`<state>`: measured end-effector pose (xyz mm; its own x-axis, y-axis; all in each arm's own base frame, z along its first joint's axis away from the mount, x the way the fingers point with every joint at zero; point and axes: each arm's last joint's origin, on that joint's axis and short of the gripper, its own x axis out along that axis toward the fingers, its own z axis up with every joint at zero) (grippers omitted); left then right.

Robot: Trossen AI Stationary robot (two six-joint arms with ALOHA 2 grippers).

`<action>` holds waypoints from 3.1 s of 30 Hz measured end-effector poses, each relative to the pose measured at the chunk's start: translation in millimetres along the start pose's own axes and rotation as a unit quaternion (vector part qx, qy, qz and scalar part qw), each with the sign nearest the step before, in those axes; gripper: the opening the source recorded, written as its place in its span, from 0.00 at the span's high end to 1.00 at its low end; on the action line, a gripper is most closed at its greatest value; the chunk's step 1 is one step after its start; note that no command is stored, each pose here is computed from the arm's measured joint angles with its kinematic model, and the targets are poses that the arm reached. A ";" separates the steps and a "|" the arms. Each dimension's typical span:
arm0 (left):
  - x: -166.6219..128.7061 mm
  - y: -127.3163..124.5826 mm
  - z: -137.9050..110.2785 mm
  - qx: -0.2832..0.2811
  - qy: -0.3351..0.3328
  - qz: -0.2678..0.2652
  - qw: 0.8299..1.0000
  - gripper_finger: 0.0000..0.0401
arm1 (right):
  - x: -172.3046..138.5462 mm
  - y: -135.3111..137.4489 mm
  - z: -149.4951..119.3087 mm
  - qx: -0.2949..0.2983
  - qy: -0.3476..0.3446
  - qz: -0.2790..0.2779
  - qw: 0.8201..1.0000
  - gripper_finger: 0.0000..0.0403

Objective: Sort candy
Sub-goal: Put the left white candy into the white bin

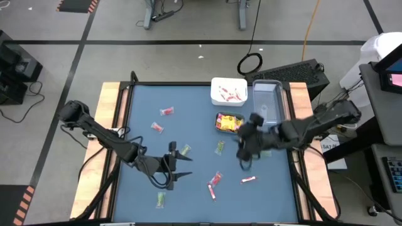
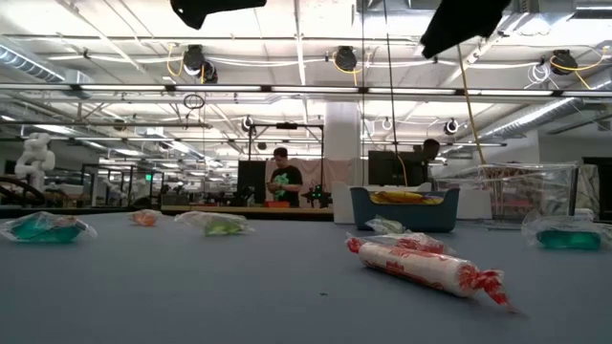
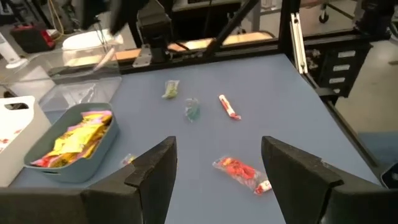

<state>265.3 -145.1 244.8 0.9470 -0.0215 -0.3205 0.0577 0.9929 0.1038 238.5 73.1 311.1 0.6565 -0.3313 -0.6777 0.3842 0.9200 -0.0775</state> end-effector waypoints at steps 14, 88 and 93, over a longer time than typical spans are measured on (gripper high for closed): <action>29.8 -17.7 -26.7 0.015 0.027 -0.062 0.998 0.40 | -8.1 125.9 -66.9 -0.005 -0.056 0.089 0.994 0.54; 24.9 -84.1 -69.6 -0.059 0.055 -0.076 0.994 0.40 | 108.5 225.4 -182.6 0.035 -0.111 0.063 0.991 0.54; 24.8 -84.1 -69.6 -0.059 0.055 -0.076 0.994 0.40 | 105.9 231.4 -175.7 0.087 -0.140 0.085 0.983 0.54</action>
<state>262.0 -221.0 162.5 0.8895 -0.1664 -0.4255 0.1547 0.9860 -0.0623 282.9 287.7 92.8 0.8642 -0.2422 -0.4409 0.3424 0.9254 0.1627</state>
